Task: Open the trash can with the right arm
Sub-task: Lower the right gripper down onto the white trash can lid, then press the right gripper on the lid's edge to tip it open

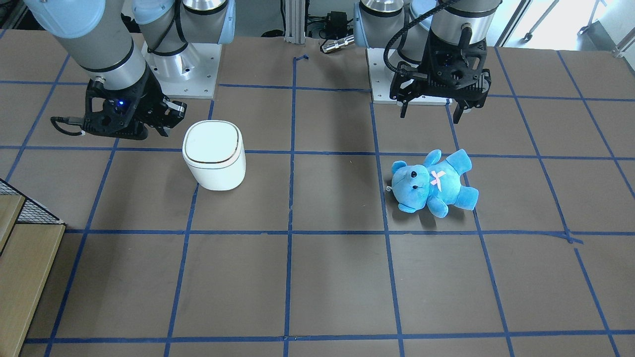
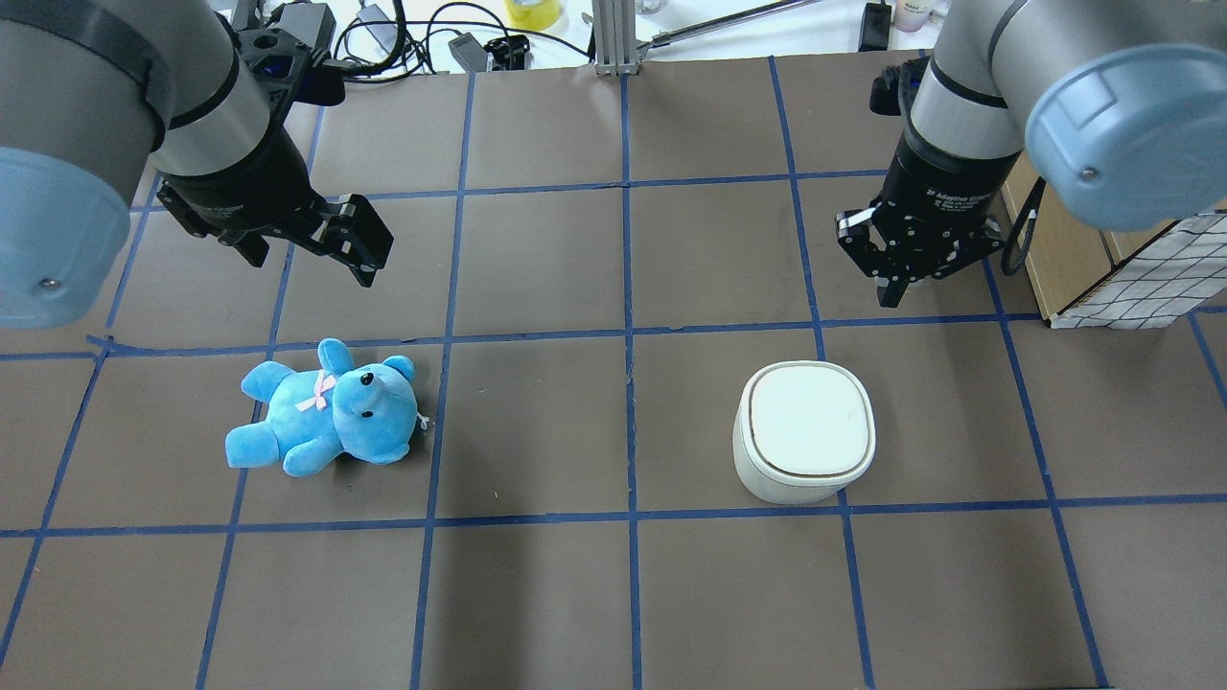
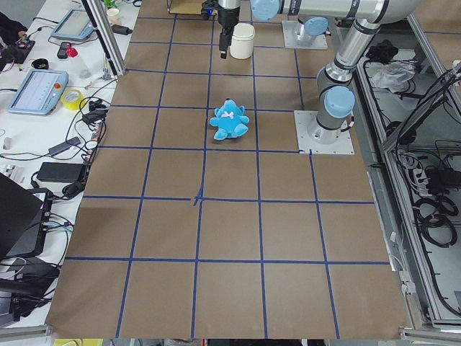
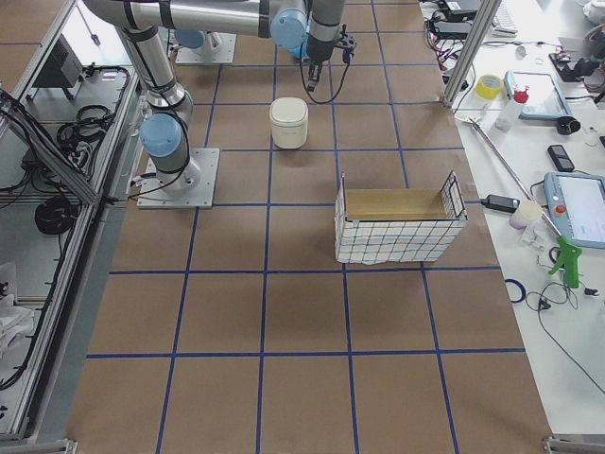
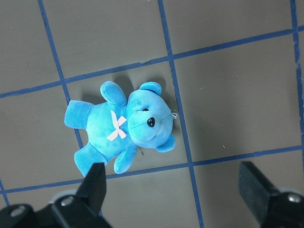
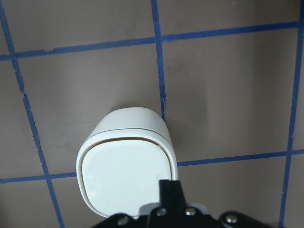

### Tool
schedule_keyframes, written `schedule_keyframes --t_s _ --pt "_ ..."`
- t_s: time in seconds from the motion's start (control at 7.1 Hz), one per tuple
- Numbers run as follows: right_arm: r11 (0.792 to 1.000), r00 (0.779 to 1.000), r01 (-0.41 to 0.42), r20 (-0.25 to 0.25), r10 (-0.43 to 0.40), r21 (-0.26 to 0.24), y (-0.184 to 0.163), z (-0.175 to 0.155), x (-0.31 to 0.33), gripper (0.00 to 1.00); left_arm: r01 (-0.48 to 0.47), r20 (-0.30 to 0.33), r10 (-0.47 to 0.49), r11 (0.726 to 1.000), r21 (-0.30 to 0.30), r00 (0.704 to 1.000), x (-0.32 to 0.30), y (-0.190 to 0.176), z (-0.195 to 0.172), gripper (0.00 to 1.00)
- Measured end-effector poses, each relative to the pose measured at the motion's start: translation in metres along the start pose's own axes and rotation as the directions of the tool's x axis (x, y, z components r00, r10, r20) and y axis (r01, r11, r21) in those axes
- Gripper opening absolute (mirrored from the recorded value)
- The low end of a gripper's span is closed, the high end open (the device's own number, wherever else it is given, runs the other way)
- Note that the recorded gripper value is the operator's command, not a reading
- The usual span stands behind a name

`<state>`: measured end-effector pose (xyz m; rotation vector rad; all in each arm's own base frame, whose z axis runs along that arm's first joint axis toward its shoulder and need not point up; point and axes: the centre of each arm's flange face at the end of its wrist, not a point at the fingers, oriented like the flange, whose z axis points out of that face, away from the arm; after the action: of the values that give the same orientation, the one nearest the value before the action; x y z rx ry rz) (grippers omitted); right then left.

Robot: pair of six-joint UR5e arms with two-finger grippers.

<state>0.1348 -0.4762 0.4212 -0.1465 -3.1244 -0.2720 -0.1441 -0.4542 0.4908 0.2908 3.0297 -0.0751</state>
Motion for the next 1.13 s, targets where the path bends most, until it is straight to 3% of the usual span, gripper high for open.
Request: schedule_keyframes --t_s 0.56,1.13 --pt "0.993 1.000 0.000 0.030 0.003 -0.118 0.005 0.060 -0.003 0.00 0.000 0.000 0.000 1.000 0.000 1.000 0.000 0.000 0.000 1.00" --pt "0.983 1.000 0.000 0.023 0.004 -0.181 0.008 0.092 -0.003 0.00 0.000 0.000 0.000 1.000 0.000 1.000 0.000 0.000 0.000 1.00"
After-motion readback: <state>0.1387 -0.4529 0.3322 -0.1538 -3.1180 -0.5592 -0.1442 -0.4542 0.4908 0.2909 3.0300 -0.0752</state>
